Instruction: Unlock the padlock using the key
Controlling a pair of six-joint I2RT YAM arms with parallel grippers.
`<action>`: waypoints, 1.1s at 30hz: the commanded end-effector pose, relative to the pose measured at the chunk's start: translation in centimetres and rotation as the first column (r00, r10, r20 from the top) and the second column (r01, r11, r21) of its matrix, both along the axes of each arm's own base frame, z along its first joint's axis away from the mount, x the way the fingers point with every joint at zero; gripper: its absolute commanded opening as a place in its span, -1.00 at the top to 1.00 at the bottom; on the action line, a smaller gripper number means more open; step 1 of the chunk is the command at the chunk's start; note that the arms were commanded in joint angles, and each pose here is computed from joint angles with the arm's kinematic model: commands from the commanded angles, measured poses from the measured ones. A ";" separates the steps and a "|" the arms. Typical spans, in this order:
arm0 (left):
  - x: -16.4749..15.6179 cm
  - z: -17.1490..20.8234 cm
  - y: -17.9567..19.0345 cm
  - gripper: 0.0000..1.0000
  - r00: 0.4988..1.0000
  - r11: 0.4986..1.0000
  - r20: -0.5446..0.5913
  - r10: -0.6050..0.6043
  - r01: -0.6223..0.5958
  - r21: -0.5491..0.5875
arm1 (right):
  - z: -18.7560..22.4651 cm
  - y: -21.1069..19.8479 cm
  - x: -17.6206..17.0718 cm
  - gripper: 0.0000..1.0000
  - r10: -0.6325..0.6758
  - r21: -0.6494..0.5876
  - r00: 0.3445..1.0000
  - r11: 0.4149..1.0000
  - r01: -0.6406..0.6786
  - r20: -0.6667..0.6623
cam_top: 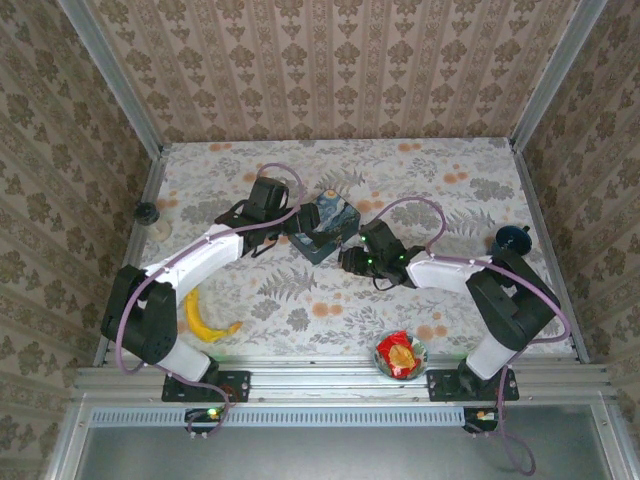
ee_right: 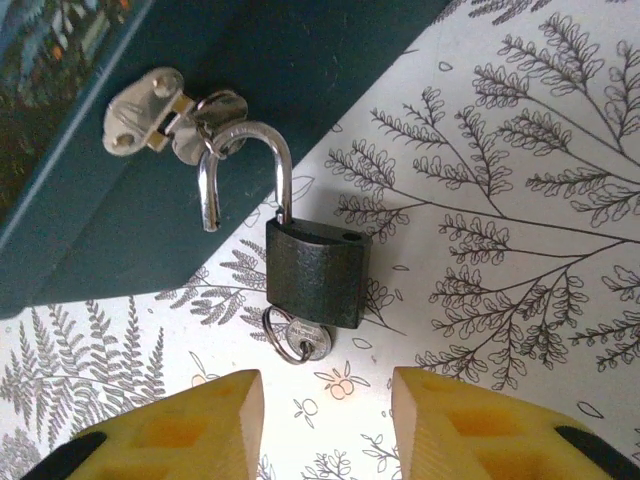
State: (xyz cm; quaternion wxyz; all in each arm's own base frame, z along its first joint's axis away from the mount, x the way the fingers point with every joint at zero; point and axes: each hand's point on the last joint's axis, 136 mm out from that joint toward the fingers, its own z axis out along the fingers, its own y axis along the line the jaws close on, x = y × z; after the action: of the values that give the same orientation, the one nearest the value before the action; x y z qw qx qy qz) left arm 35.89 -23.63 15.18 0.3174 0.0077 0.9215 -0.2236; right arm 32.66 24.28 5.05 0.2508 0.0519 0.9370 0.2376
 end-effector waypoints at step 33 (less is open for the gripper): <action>-1.3 -8.4 2.4 -1.00 0.971 0.994 -0.231 0.065 -0.042 0.105 | -3.5 0.1 2.7 -0.05 0.048 -0.467 0.992 0.879 -0.096 -0.113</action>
State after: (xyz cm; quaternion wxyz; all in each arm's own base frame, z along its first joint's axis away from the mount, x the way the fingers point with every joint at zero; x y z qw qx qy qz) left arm 35.19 -21.93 8.20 0.2328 -0.0275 0.9551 -0.1813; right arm 35.70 25.62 2.29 0.2129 -0.0264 0.9752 0.0536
